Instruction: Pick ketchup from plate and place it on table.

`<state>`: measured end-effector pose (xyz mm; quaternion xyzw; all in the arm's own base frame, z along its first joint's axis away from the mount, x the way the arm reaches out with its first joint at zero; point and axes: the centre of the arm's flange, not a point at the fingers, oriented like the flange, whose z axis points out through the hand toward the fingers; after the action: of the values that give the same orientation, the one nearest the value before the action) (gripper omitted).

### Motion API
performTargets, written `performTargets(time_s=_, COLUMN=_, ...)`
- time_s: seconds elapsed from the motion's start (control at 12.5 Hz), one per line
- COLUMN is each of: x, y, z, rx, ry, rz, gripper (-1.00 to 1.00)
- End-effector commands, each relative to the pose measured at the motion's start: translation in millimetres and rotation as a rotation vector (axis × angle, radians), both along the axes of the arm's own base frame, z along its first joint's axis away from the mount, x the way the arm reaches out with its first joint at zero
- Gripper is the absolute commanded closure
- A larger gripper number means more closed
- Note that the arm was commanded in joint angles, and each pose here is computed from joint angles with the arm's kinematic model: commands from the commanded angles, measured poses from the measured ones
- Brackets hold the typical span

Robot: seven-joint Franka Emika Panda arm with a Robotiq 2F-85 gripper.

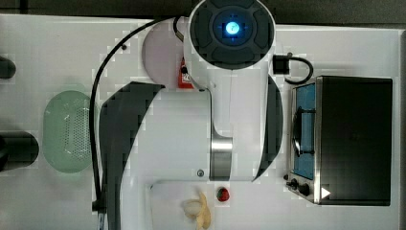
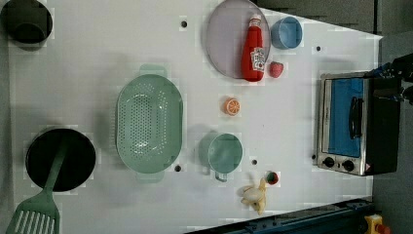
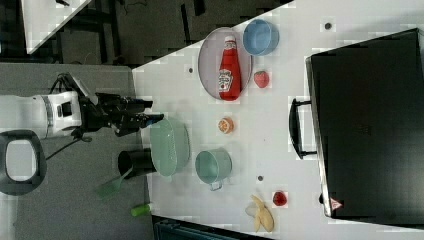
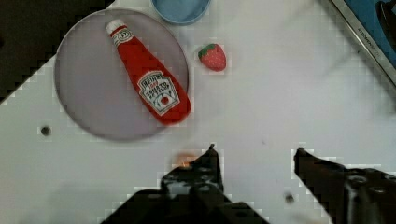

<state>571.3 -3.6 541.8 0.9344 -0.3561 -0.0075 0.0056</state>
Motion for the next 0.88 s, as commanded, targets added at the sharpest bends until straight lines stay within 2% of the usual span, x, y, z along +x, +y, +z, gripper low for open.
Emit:
performTargets(time_s=0.08, x=-61, y=-23, z=53, rx=0.02, ry=0.036, rz=-0.138, gripper=-0.58)
performTargets(time_s=0.24, x=-53, y=-20, z=40, rx=0.022, ry=0.058, rz=-0.095, gripper=-1.0)
performTargets(time_s=0.64, x=-8, y=2, z=-31, rx=0.036, ry=0.096, rz=0.003, gripper=-1.0)
performTargets(time_s=0.88, x=20, y=21, z=-87, rx=0.055, ry=0.105, rz=0.124, gripper=-1.0)
